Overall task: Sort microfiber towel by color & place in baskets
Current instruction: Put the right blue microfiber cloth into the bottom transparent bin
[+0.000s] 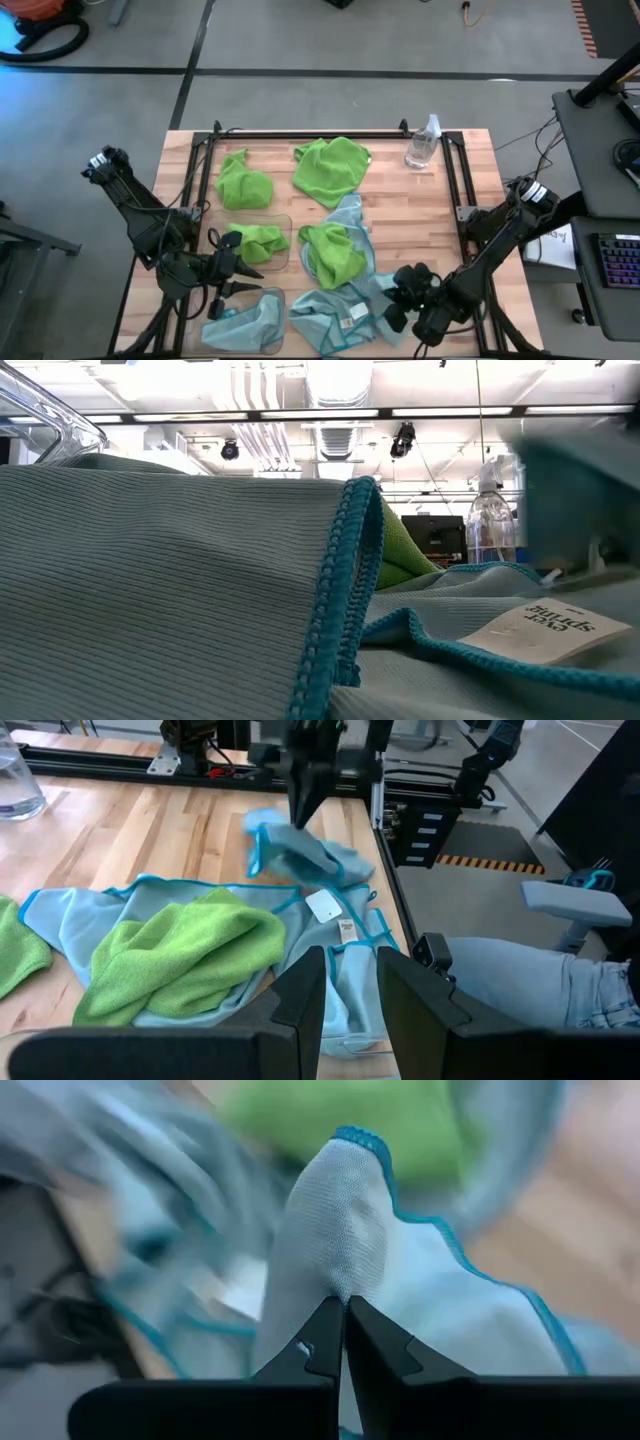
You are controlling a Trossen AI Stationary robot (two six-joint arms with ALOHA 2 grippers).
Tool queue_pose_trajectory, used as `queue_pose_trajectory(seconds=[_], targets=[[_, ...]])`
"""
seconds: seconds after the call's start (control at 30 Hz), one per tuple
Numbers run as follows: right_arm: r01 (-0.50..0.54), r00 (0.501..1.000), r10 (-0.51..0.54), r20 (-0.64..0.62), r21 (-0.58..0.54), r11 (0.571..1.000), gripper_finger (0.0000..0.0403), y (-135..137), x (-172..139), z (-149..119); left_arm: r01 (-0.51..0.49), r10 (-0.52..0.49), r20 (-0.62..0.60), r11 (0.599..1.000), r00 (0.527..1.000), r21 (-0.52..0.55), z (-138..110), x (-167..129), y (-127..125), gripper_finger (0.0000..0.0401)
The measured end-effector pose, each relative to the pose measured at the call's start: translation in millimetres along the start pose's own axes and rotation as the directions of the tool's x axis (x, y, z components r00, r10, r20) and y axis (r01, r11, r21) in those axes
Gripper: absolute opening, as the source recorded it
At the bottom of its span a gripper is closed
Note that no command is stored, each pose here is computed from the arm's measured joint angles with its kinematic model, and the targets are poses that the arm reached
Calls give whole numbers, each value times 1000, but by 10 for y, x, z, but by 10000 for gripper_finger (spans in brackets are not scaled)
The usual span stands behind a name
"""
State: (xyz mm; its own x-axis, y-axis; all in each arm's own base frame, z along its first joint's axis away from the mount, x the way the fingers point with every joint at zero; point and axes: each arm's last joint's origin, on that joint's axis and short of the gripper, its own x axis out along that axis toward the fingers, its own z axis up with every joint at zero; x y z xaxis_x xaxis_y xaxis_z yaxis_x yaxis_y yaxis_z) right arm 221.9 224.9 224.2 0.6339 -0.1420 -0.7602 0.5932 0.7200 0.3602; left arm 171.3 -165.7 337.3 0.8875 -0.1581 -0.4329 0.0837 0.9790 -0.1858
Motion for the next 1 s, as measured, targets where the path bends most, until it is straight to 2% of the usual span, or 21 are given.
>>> queue_pose_trajectory(seconds=[0.13, 0.27, 0.43, 0.67, 0.77, 1.0], targets=[[-47, 984, 60, 166, -82, 996, 9, 231, -161, 240, -7, 7, 4, 1000, 1000, 0, 2, 2, 4, 79], [-42, 963, 75, 258, -130, 991, 9, 394, -226, 465, -16, 16, 11, 999, 1000, 37, 12, 35, 8, 79], [-10, 951, 59, 305, -161, 987, 8, 480, -204, 774, -33, 30, 49, 997, 998, 66, 68, 136, 21, 79], [32, 941, 40, 335, -207, 978, 8, 487, -121, 1127, -88, 84, 70, 995, 994, 53, 130, 279, 119, 79], [5, 930, 84, 358, -240, 971, 8, 542, -117, 1242, -88, 83, 65, 994, 994, 69, 153, 324, 162, 80], [-140, 891, 256, 374, -311, 940, 8, 681, -111, 1469, 23, -34, 79, 991, 996, 129, 238, 427, 181, 104]])
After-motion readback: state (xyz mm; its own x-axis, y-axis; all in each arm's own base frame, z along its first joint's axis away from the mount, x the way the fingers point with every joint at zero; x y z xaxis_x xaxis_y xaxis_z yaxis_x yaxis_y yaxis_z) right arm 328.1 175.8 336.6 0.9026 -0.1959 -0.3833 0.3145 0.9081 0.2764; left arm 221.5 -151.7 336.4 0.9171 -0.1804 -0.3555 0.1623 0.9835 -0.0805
